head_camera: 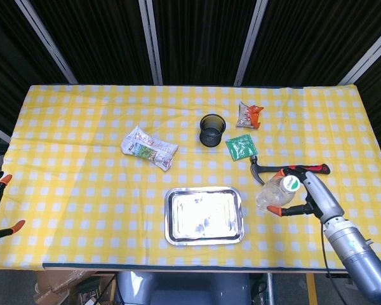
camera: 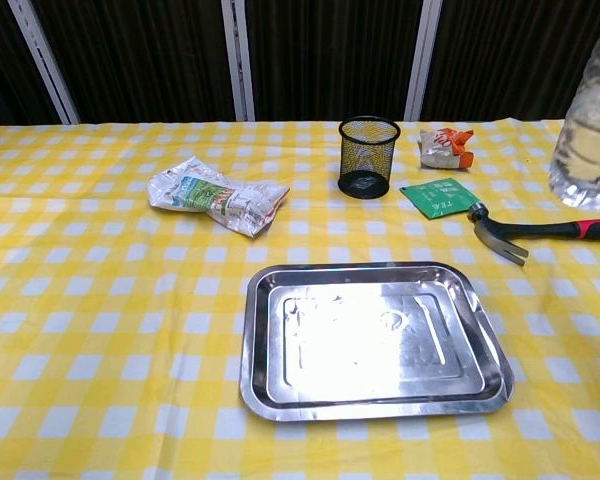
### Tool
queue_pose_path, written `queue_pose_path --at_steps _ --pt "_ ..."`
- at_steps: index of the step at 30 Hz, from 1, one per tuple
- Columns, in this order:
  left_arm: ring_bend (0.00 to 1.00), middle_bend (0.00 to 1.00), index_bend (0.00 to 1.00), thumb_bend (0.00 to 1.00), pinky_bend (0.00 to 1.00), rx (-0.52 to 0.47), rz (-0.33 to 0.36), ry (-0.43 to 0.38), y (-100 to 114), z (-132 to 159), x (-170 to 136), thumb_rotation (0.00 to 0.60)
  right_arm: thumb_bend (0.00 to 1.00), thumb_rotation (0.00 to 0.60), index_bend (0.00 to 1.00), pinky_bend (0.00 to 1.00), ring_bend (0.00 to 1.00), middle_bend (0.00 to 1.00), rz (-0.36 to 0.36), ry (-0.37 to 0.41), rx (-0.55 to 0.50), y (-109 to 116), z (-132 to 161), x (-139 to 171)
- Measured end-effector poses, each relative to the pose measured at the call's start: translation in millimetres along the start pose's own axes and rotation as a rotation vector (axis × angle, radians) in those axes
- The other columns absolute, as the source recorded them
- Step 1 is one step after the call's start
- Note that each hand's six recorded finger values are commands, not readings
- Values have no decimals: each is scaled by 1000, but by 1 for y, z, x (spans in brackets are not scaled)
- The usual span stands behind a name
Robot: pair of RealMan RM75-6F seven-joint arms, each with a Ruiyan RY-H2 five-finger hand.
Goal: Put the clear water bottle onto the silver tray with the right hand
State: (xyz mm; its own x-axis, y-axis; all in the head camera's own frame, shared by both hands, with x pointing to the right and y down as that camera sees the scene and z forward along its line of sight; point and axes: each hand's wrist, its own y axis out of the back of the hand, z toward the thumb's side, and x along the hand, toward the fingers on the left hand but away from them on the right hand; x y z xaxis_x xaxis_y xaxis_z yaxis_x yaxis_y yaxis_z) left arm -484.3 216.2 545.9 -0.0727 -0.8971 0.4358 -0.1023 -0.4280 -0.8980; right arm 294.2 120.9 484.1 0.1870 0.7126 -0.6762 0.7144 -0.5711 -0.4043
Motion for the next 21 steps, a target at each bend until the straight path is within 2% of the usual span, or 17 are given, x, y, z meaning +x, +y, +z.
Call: queue_pose_path --at_steps 4,8,14,21 --pt "0 0 43 190 0 -1 2 3 1 -1 0 600 732 600 887 0 339 669 8 13 24 17 20 5" --pt "0 0 43 190 0 -6 6 4 2 -2 0 600 731 600 887 0 339 669 45 -9 28 21 28 9" --pt "0 0 43 190 0 -12 16 3 5 -3 -1 600 733 600 887 0 339 669 101 -36 -3 4 15 9" --pt "0 0 43 190 0 -7 29 2 6 -3 0 600 738 600 887 0 339 669 138 -68 -110 -42 -25 0"
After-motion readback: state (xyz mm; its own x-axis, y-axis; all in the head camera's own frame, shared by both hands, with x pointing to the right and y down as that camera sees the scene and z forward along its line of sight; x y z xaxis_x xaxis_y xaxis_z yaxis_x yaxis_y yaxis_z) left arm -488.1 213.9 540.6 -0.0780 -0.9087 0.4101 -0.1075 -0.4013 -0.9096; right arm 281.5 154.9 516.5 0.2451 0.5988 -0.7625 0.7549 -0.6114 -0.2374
